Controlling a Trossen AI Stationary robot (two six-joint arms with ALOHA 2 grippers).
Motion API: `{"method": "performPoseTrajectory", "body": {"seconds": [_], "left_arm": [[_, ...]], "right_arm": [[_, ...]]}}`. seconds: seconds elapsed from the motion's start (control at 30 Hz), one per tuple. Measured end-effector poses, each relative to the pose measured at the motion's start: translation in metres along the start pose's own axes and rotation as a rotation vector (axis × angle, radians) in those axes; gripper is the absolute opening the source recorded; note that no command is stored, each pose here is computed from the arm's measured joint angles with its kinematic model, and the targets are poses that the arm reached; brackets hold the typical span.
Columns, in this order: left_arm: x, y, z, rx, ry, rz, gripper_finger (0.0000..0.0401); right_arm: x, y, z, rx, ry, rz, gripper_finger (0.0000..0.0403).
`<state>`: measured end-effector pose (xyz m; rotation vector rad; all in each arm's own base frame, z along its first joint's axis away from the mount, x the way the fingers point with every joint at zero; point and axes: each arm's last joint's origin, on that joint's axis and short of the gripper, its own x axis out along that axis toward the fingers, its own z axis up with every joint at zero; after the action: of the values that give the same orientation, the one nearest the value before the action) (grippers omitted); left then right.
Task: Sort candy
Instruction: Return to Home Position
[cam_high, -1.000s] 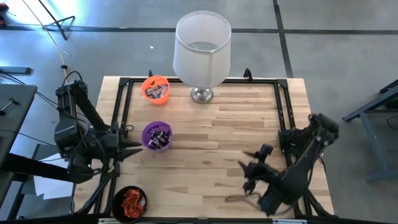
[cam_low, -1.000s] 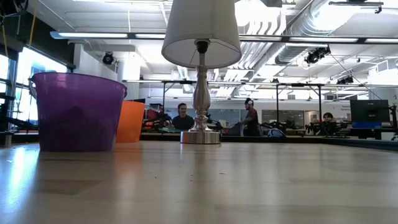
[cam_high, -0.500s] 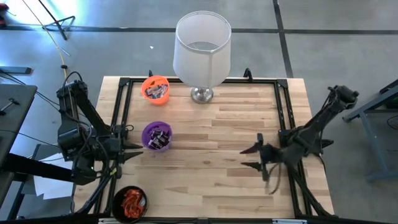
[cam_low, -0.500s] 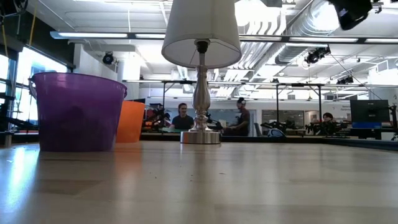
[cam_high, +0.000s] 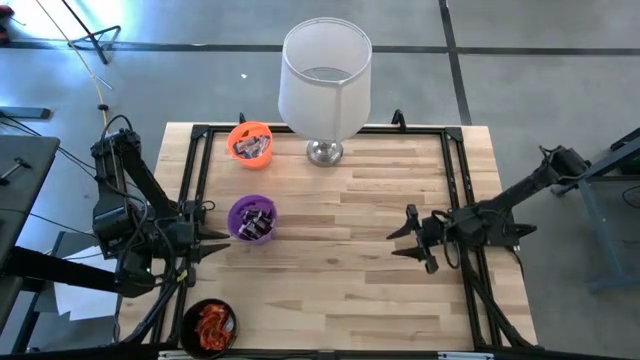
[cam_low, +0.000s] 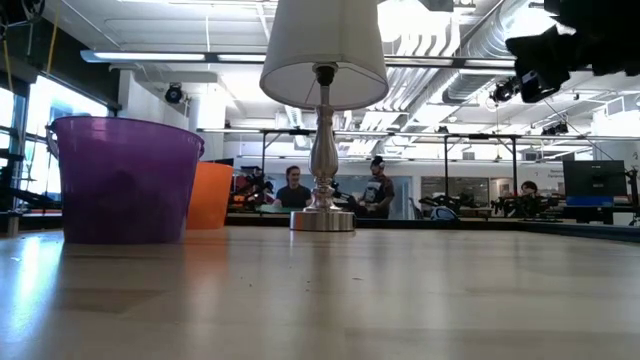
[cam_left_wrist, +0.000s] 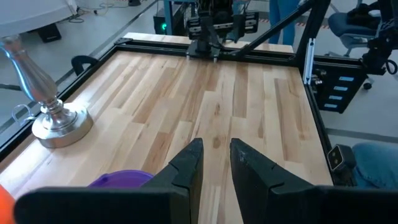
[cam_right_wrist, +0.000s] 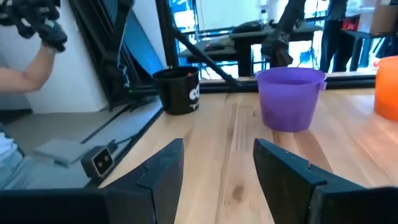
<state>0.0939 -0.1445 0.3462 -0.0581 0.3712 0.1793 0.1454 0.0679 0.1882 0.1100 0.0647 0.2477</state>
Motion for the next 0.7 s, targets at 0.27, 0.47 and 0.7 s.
{"method": "performPoseTrajectory", "body": {"seconds": [0.27,0.47,0.7], "left_arm": [[0.000,0.000,0.000,-0.002,-0.001,0.001,0.0067],[0.000,0.000,0.000,-0.002,-0.002,0.002,0.0067],[0.000,0.000,0.000,-0.028,-0.003,0.003,0.0067]], "right_arm": [[0.003,-0.022,-0.005,0.003,0.071,-0.055,0.0190],[0.002,-0.037,-0.009,0.035,0.127,-0.074,0.0190],[-0.001,-0.058,-0.014,0.066,0.202,-0.149,0.0190]]}}
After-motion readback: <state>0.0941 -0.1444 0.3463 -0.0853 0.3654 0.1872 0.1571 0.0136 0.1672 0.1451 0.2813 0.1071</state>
